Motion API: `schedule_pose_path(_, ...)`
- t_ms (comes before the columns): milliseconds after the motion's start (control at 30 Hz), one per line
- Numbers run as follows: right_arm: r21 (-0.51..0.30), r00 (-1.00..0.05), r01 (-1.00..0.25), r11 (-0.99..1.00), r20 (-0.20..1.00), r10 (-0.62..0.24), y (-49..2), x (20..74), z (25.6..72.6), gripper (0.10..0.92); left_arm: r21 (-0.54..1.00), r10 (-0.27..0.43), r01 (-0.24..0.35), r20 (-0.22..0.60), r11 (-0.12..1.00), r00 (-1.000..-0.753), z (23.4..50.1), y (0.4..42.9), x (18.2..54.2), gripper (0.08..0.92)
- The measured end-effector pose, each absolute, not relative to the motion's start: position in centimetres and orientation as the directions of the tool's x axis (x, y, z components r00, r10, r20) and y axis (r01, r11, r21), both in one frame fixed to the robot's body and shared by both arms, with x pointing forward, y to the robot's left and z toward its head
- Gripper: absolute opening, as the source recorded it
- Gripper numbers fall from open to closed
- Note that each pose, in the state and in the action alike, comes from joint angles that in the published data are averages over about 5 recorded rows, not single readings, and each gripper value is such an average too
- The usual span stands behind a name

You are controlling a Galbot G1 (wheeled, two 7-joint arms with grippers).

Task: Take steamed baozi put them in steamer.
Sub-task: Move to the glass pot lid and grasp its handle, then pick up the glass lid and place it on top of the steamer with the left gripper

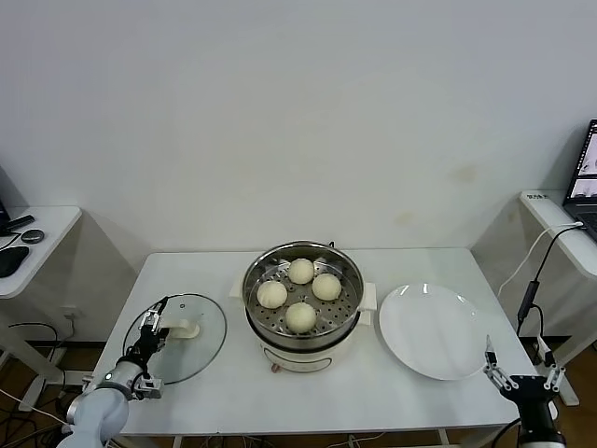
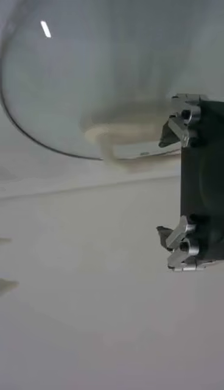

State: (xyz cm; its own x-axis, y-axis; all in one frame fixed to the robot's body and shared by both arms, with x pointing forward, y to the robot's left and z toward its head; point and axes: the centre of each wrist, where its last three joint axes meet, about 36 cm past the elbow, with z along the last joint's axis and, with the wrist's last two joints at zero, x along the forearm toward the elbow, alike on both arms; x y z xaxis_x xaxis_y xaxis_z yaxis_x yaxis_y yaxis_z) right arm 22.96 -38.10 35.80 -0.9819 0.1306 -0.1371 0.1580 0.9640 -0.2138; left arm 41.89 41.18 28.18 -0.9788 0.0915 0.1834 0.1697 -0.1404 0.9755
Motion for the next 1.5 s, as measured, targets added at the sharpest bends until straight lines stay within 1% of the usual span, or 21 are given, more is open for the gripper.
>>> schedule_pose_path(100, -0.218, -0.983, 0.155, 0.964, -0.131, 0.129, -38.0, 22.9, 35.6, 0.823, 0.974, 0.088, 0.176, 0.189, -0.141, -0.978, 28.1, 41.3, 42.5, 0.756)
schedule_pose_path(333, -0.222, -0.985, 0.148, 0.964, -0.12, 0.123, -37.8, 22.8, 35.3, 0.823, 0.971, 0.078, 0.202, 0.213, -0.131, -0.974, 27.5, 41.5, 43.0, 0.55)
schedule_pose_path(467, -0.224, -0.987, 0.141, 0.964, -0.111, 0.118, -37.6, 22.8, 35.1, 0.823, 0.972, 0.078, 0.207, 0.217, -0.112, -0.973, 27.3, 41.7, 43.1, 0.437)
schedule_pose_path(633, -0.226, -0.989, 0.126, 0.966, -0.101, 0.106, -37.3, 22.8, 34.7, 0.823, 0.979, 0.079, 0.19, 0.196, -0.075, -0.977, 27.4, 42.0, 42.8, 0.29)
schedule_pose_path(767, -0.224, -0.992, 0.107, 0.969, -0.089, 0.089, -37.0, 22.9, 34.5, 0.823, 0.987, 0.074, 0.156, 0.159, -0.043, -0.984, 28.1, 42.1, 42.4, 0.194)
schedule_pose_path(833, -0.222, -0.994, 0.095, 0.97, -0.08, 0.079, -36.8, 23.0, 34.4, 0.823, 0.991, 0.069, 0.132, 0.134, -0.029, -0.989, 28.8, 42.1, 42.1, 0.175)
schedule_pose_path(933, -0.213, -0.996, 0.072, 0.974, -0.065, 0.06, -36.5, 23.0, 34.3, 0.823, 0.996, 0.055, 0.09, 0.091, -0.013, -0.994, 30.1, 41.9, 41.4, 0.173)
schedule_pose_path(1100, -0.177, -1.0, 0.019, 0.984, -0.024, 0.015, -35.9, 23.0, 33.8, 0.823, 1.0, 0.021, 0.026, 0.026, 0.002, -0.999, 33.2, 41.0, 39.9, 0.173)
schedule_pose_path(1200, -0.151, -1.0, -0.023, 0.988, 0.013, -0.021, -35.5, 23.1, 33.3, 0.823, 1.0, 0.001, -0.002, -0.002, 0.014, -1.0, 35.7, 39.9, 39.1, 0.173)
schedule_pose_path(1333, -0.123, -0.996, -0.075, 0.99, 0.057, -0.068, -34.9, 23.3, 32.7, 0.823, 0.998, -0.014, -0.036, -0.036, 0.045, -0.999, 39.8, 37.8, 38.7, 0.173)
schedule_pose_path(1500, -0.1, -0.987, -0.128, 0.987, 0.105, -0.117, -33.6, 23.7, 31.7, 0.823, 0.994, -0.003, -0.047, -0.047, 0.095, -0.999, 44.3, 34.2, 39.1, 0.173)
